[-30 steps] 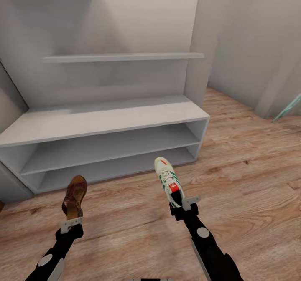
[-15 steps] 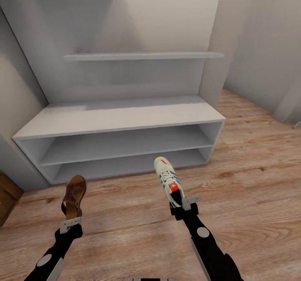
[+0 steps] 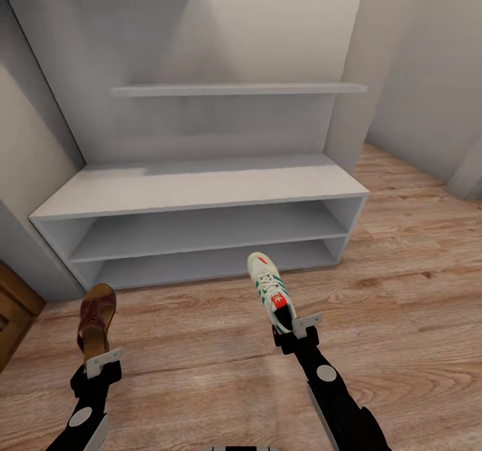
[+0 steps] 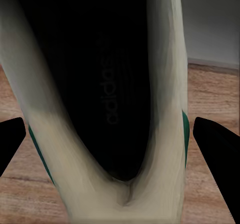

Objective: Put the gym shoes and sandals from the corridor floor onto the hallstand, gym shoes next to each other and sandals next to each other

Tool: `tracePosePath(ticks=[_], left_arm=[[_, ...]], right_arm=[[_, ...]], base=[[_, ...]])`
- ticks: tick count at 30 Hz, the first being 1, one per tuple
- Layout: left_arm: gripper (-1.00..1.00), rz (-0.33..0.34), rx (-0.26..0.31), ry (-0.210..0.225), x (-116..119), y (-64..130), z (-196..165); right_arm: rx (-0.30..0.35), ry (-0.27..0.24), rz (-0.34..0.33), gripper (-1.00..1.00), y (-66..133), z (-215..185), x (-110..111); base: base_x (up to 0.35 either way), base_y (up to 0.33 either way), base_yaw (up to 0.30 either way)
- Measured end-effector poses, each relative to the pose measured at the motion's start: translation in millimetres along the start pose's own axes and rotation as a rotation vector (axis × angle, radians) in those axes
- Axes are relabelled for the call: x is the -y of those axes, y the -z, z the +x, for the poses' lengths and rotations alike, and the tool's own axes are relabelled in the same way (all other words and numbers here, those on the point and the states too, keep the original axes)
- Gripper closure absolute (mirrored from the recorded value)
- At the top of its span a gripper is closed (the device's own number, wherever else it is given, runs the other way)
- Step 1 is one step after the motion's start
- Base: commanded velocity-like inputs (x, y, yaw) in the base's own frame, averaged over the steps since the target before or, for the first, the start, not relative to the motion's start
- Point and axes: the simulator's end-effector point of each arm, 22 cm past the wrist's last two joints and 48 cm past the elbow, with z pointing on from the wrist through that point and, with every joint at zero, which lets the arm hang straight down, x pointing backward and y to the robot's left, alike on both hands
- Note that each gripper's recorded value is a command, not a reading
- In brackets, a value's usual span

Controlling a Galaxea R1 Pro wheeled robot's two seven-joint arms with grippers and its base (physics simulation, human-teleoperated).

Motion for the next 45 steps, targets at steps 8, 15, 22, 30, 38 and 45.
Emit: tracePosePath(ticks=[8, 15, 22, 30, 38, 45], left_arm=[[1.00, 0.001, -0.001, -0.002, -0.4, 0.0, 0.9], [1.00, 0.003, -0.003, -0.005, 0.0, 0.2, 1.2], [1.00, 0.000, -0.001, -0.008, -2.4, -0.6, 0.4], [1.00, 0.001, -0.003, -0.006, -1.9, -0.4, 0.9], [1.00, 0.005, -0.009, -0.008, 0.6, 0.1, 2.6], [1.00, 0.006, -0.011, -0.010, 0.6, 0.1, 3.1]], right_arm=[[0.000, 0.004, -0.002, 1.00, 0.0, 0.7, -1.1], [0.005, -0.003, -0.001, 1.00, -0.3, 2.5, -2.2], [-0.032, -0.322, 0.483, 1.00, 66.2, 80.2, 247.6], [-0.024, -0.391, 0.768, 1.00, 182.2, 125.0, 420.3], [-0.015, -0.367, 0.979, 1.00, 283.2, 128.1, 536.8], [-0.008, -0.387, 1.038, 1.00, 311.4, 133.1, 556.5]], base=[[0.000, 0.000, 0.000], [0.000, 0.000, 0.000], [0.000, 0.000, 0.000], [0.000, 0.000, 0.000], [0.000, 0.000, 0.000], [0.000, 0.000, 0.000]])
